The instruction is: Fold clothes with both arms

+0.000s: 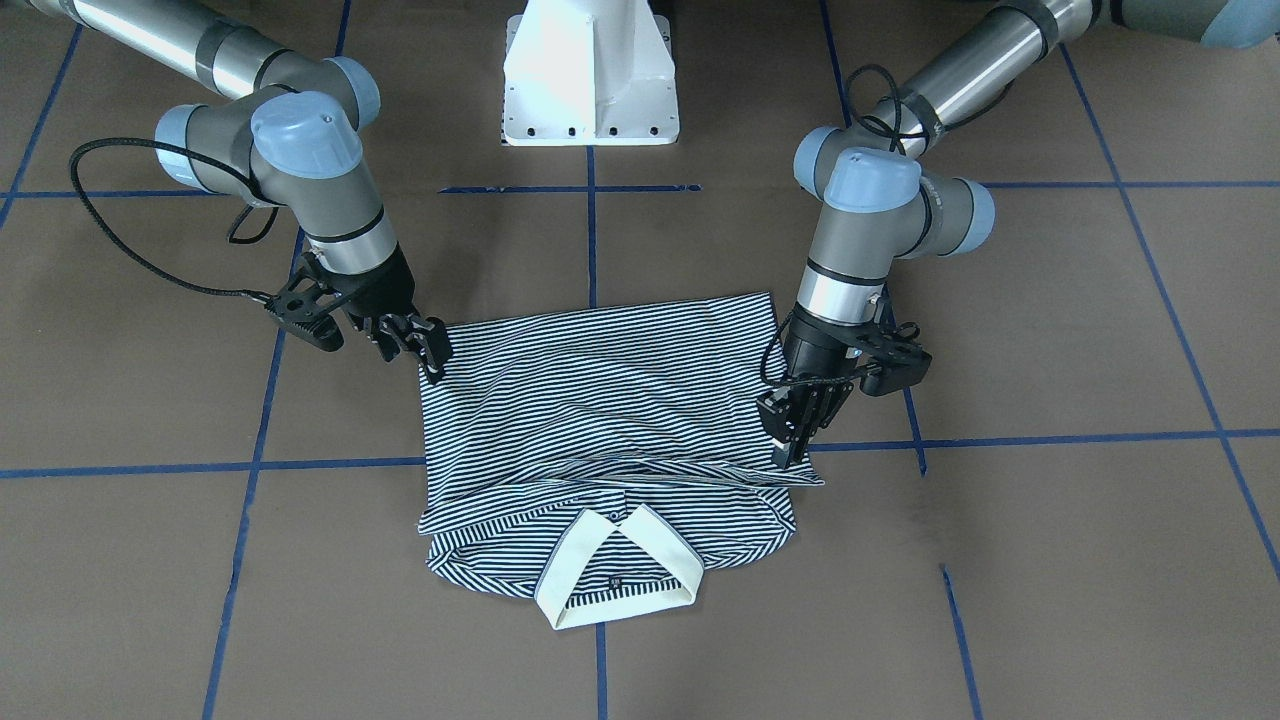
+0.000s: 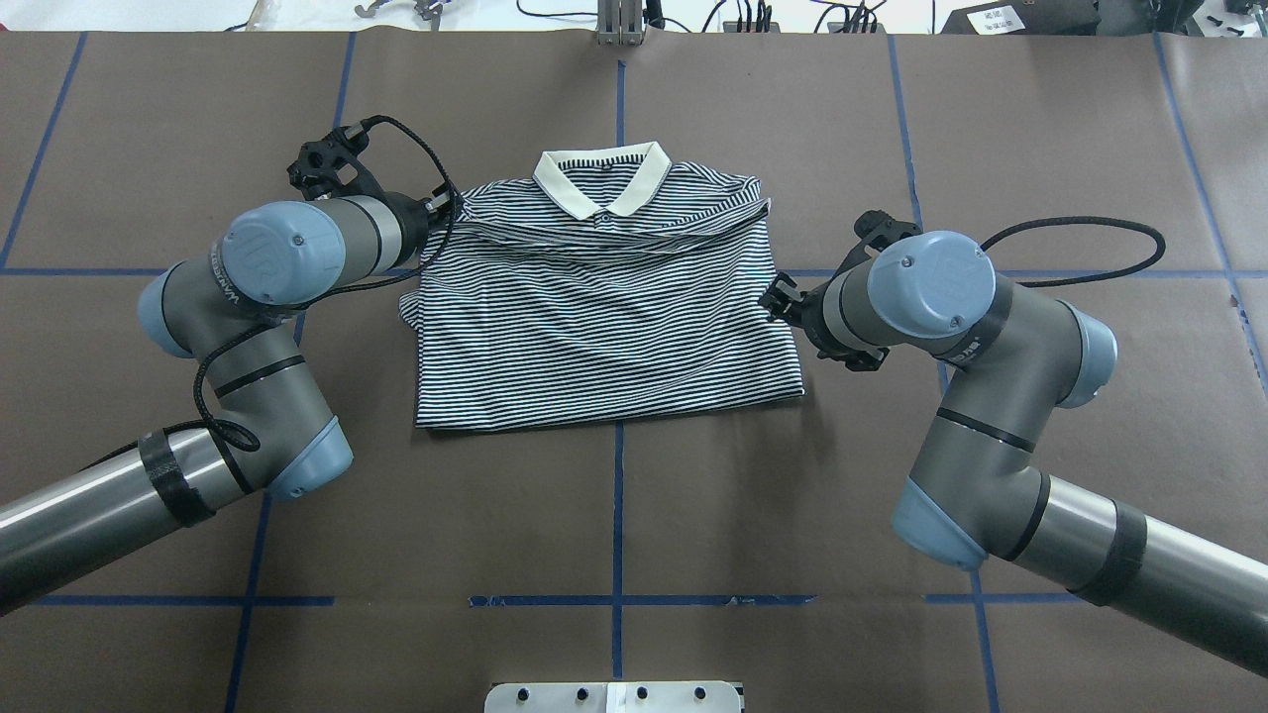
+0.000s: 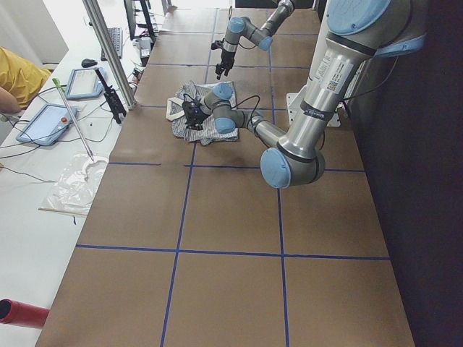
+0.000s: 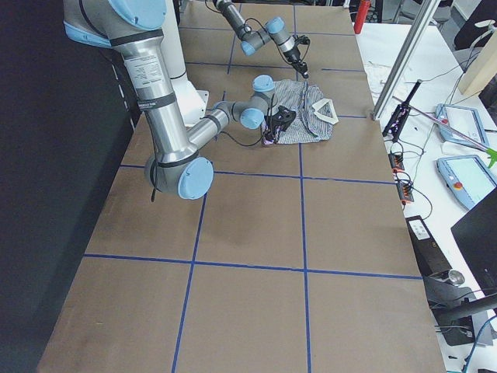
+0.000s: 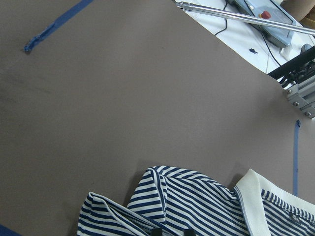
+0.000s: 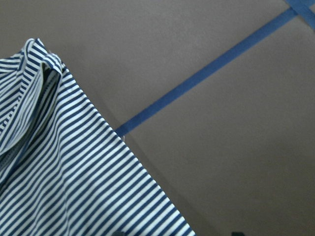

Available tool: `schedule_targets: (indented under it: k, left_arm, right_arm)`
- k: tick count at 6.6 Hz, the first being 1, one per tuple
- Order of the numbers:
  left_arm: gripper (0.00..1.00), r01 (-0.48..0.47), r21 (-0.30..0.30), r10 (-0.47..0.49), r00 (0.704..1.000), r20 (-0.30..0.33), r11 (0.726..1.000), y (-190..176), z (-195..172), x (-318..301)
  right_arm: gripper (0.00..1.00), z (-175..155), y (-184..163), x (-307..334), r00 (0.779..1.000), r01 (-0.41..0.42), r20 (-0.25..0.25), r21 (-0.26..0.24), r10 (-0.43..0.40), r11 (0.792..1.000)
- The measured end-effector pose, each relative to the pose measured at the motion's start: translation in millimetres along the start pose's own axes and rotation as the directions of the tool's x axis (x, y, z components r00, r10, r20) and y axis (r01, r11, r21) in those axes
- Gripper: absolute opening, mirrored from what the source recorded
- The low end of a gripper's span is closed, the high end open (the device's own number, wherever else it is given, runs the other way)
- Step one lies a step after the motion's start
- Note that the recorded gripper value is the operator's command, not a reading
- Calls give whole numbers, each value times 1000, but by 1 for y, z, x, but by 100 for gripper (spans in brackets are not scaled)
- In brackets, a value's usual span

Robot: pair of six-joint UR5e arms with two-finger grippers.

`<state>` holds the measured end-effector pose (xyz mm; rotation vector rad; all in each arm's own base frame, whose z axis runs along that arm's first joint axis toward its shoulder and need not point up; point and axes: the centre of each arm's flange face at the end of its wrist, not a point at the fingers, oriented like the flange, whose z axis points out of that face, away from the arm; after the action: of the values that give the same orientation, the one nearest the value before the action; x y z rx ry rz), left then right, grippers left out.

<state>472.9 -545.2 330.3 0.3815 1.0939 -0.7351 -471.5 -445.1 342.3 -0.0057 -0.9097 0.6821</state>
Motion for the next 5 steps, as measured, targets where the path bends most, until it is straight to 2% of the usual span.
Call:
schedule_targets:
  k: [1,3,4,5]
  left_arm:
    - [27,-15,4,15,1000,0,1000,-2,0,0]
    - [27,-22,7,22,1000,-1,1000,-5,-1,1]
    - [27,-22,8,22,1000,-1,1000,-5,-1,1]
    - [27,-22,8,22,1000,2,1000,-5,0,-1]
  right_arm:
    - [76,0,12,9,1000,0,-8,-15,0,1000]
    - [56,5,23,20,1000,6,-25,-25,-6,1000]
    - [50,7,26,22,1000,8,-29,-25,-9,1000]
    - [49,9,29,23,999,11,-33,-27,-12,1000]
